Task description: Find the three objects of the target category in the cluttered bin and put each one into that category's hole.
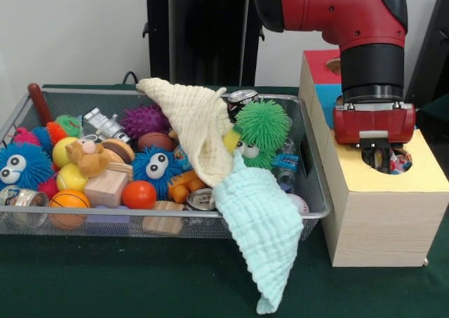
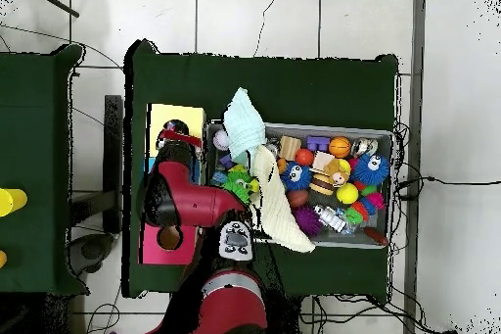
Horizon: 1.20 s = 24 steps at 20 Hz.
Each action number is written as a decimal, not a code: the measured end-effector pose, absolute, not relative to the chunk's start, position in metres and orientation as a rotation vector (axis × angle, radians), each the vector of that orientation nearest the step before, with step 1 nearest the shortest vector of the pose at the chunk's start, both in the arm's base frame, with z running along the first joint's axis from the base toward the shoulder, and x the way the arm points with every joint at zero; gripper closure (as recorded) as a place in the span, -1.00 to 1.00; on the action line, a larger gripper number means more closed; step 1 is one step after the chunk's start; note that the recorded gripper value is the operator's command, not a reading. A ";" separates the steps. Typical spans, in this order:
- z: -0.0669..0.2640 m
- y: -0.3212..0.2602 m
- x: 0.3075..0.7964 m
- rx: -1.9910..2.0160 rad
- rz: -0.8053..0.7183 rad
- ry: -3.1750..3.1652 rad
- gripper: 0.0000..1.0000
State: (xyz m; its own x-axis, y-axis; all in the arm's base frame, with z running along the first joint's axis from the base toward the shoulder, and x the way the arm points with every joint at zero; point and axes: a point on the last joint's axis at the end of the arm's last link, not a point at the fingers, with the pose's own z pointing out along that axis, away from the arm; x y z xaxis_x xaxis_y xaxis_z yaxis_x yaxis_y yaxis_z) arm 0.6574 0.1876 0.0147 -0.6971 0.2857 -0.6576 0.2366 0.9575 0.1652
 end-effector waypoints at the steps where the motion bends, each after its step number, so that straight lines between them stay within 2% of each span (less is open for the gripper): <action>1: 0.015 0.188 0.657 0.365 0.087 2.370 1.00; 10: 0.014 0.187 0.657 0.354 0.086 2.370 1.00; 11: 0.014 0.188 0.657 0.321 0.091 2.368 -1.00; 24: 0.016 0.181 0.667 0.295 0.178 2.464 -1.00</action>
State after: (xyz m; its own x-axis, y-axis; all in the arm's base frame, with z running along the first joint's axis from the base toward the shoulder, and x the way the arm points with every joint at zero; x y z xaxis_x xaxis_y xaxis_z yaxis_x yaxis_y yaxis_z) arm 0.6672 0.1813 0.0162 -0.7685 0.2540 -0.5873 0.1668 0.9656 0.1993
